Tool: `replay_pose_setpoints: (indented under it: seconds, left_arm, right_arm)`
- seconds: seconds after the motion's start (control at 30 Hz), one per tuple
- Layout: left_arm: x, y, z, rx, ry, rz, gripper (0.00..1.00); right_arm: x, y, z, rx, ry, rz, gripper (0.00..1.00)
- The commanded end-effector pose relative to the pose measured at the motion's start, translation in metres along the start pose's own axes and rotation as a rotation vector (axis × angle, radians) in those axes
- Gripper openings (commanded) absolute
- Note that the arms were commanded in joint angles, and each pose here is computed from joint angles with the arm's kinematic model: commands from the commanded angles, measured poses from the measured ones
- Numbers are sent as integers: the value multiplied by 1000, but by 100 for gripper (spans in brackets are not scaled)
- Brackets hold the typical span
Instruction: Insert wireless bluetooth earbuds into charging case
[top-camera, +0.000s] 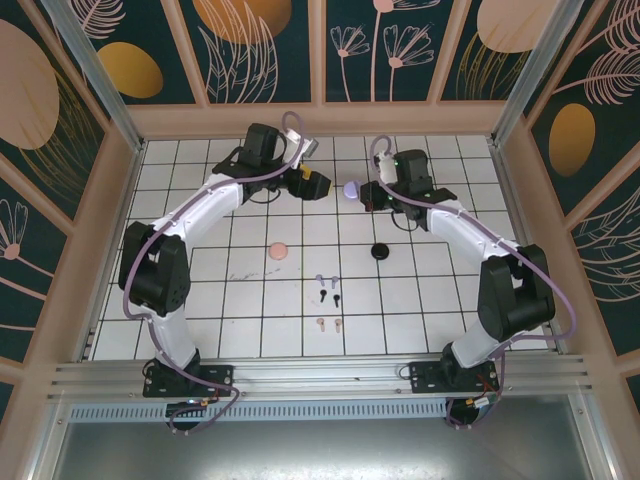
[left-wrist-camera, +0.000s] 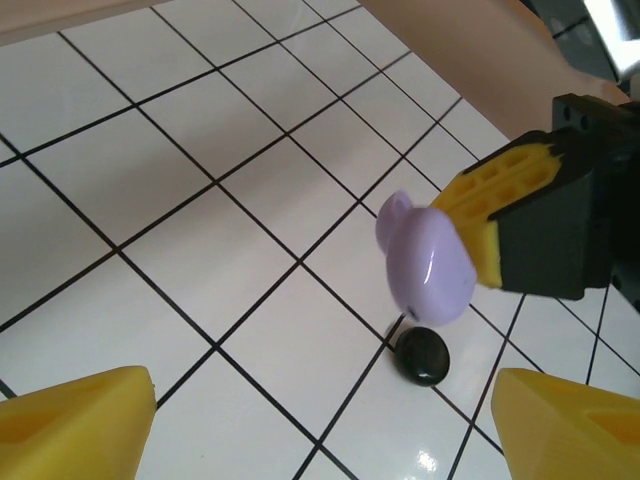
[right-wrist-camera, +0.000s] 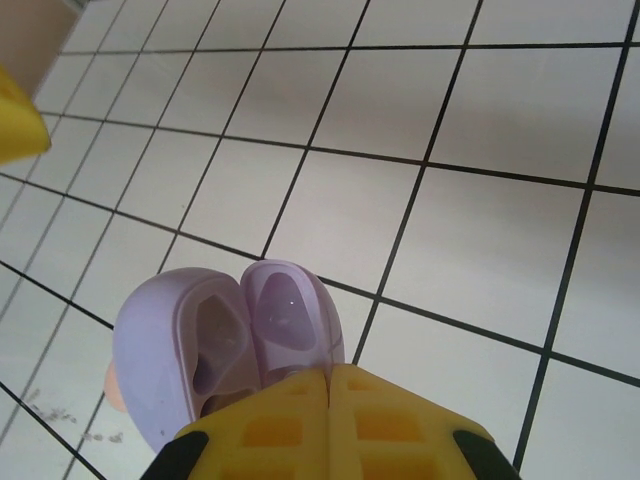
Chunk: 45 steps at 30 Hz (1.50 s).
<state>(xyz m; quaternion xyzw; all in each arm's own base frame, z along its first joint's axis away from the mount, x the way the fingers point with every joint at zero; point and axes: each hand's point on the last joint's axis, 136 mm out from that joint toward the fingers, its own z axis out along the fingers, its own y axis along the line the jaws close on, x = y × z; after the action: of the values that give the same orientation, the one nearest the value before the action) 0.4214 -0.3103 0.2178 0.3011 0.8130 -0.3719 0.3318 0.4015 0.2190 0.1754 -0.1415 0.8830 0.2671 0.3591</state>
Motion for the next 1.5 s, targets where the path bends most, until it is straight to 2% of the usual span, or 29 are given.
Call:
replay_pose_setpoints:
  seconds: [0.0, 0.2, 0.4, 0.9, 1.47]
  left_arm:
    - [12, -8, 1, 73, 71, 12, 87]
    - [27, -18, 5, 163, 129, 0, 85]
    - [39, -28, 6, 237, 149, -13, 77]
    - [46, -36, 7, 318, 165, -7, 66]
    - [41, -52, 4, 427, 153, -8, 55]
  right_arm:
    - [-9, 13, -1, 29, -6, -131, 0]
    - [-6, 30, 5, 56, 16, -259, 0]
    - [-8, 37, 3, 34, 17, -310, 0]
    - [-5, 62, -8, -81, 37, -337, 0]
    - [-10, 75, -16, -119, 31, -356, 0]
